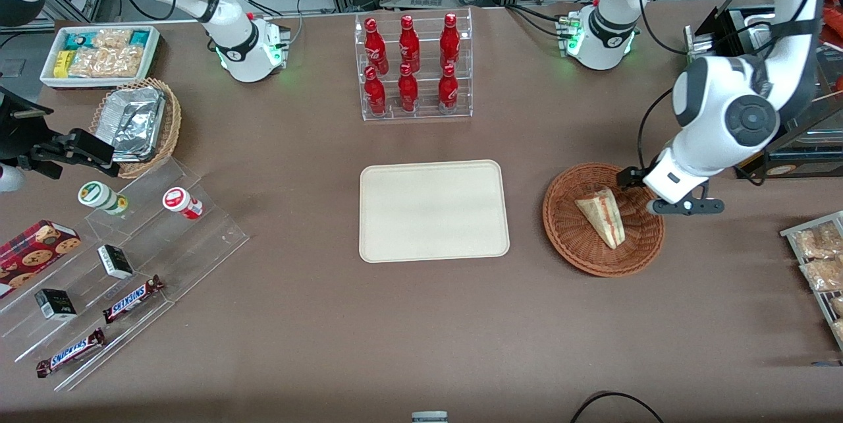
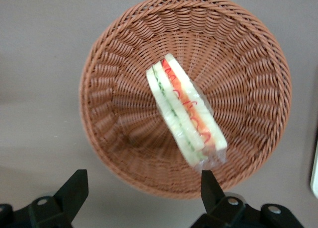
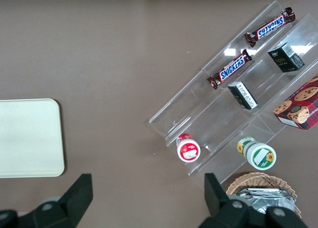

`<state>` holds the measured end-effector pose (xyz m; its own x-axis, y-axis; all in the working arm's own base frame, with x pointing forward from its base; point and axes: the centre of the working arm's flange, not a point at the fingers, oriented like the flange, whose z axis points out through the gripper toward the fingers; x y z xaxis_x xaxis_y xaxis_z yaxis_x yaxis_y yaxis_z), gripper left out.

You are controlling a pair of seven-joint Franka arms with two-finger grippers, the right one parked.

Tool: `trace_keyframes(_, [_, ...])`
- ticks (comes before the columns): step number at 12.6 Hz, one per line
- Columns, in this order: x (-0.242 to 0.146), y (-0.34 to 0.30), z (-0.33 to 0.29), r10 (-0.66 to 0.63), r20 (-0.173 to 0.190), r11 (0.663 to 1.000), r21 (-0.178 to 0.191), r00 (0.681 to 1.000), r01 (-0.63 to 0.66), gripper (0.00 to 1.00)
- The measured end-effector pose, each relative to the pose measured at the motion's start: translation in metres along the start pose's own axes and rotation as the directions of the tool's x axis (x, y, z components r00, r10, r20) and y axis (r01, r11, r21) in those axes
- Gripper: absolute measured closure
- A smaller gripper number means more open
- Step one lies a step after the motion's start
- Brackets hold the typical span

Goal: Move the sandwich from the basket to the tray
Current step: 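Move the left gripper from rest over the sandwich in the wicker basket, then lower the left gripper and close it on the wrapped sandwich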

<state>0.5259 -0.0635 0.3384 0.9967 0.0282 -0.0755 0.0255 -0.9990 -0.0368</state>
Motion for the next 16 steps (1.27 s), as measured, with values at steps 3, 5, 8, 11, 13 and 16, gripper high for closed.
trace_keyframes(3, [-0.008, 0.026, 0.007, -0.158, -0.011, 0.987, -0.001, 0.987, 0.158, 0.0])
trace_keyframes(5, [-0.009, 0.045, 0.008, -0.303, -0.03, 0.953, -0.014, 0.952, 0.303, 0.0])
trace_keyframes(8, [-0.006, 0.06, 0.025, -0.451, -0.034, 0.892, -0.034, 0.892, 0.45, 0.0])
trace_keyframes(11, [-0.003, 0.057, 0.042, -0.482, -0.017, 0.876, -0.028, 0.876, 0.482, 0.0])
trace_keyframes(13, [-0.002, 0.055, 0.048, -0.488, -0.008, 0.873, -0.022, 0.873, 0.488, 0.0])
trace_keyframes(16, [0.002, 0.055, 0.06, -0.493, -0.011, 0.87, -0.032, 0.87, 0.493, 0.0])
